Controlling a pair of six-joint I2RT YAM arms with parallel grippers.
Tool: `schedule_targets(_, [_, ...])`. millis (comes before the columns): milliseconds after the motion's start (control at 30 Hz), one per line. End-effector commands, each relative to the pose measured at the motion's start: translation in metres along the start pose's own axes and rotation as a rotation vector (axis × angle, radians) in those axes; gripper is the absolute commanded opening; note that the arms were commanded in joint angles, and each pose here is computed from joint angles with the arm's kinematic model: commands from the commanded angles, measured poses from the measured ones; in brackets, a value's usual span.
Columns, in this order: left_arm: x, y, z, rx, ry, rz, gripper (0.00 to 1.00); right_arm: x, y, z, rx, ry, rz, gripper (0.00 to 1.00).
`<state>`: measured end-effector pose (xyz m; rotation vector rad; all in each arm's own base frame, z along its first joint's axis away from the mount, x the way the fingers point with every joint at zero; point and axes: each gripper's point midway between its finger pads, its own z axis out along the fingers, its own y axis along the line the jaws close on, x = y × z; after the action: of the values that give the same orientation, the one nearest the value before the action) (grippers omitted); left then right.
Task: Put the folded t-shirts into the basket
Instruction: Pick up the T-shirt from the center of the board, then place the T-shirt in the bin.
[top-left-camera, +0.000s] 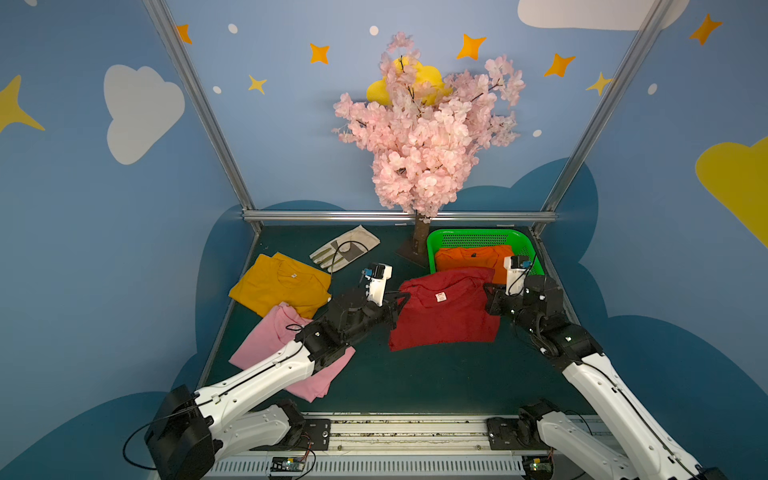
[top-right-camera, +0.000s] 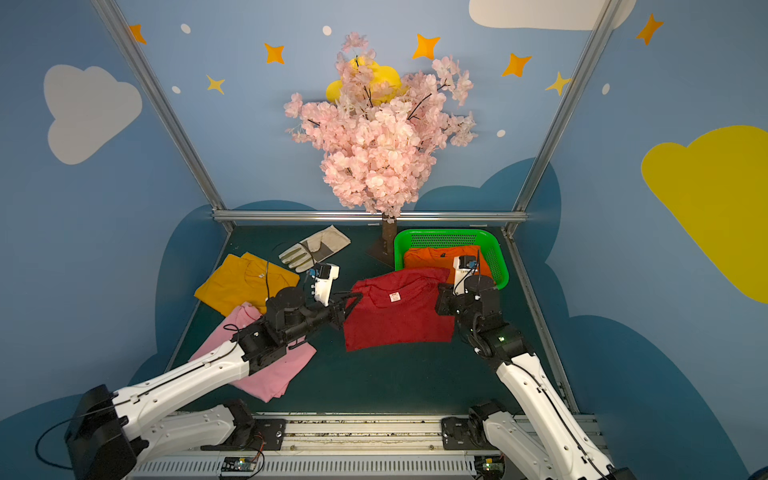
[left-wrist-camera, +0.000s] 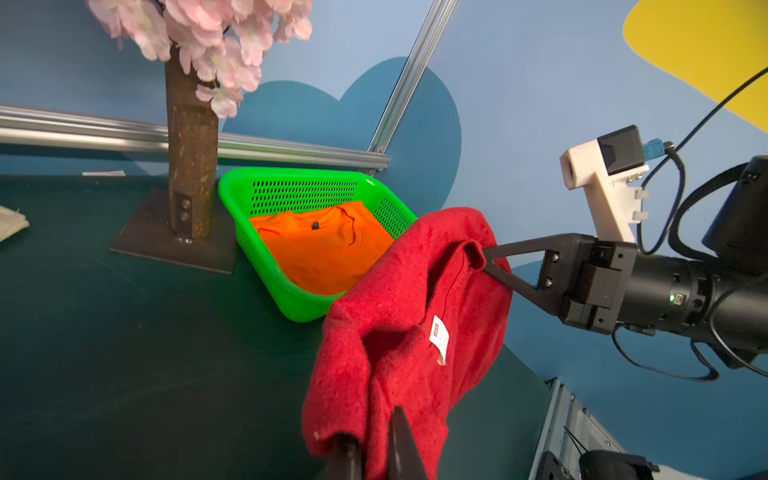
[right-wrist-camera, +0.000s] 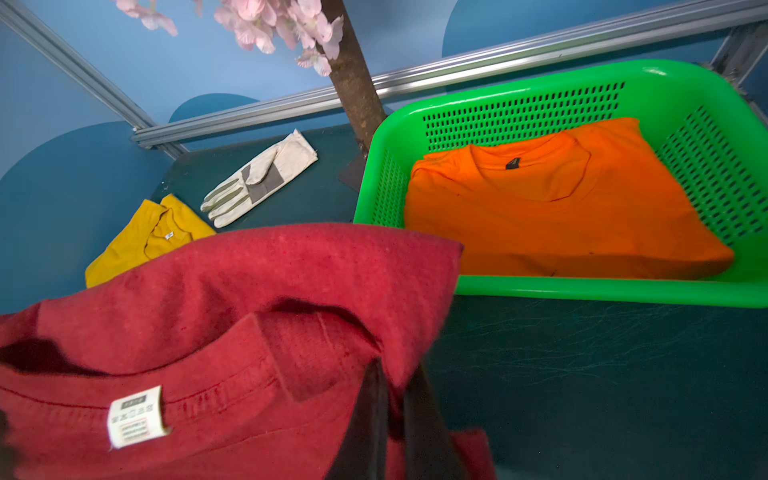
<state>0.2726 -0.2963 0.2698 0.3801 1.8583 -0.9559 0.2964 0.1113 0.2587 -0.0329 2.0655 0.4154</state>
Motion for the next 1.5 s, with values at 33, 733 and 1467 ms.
schedule_targets(33, [-0.032, -0.015, 0.023, 0.011, -0.049, 0.066, 0.03, -0.038, -0.02, -0.008, 0.114, -0.06, -0.037, 0.0])
schedule_targets(733, [-0.098, -0.038, 0.215, -0.012, -0.07, 0.357, 0.03, -0.172, -0.137, 0.038, 0.465, -0.19, -0.029, 0.0])
schedule_targets(1467, [-0.058, 0.029, 0.293, -0.079, 0.099, 0.329, 0.03, -0.132, -0.188, 0.161, 0.429, 0.055, -0.043, 0.0])
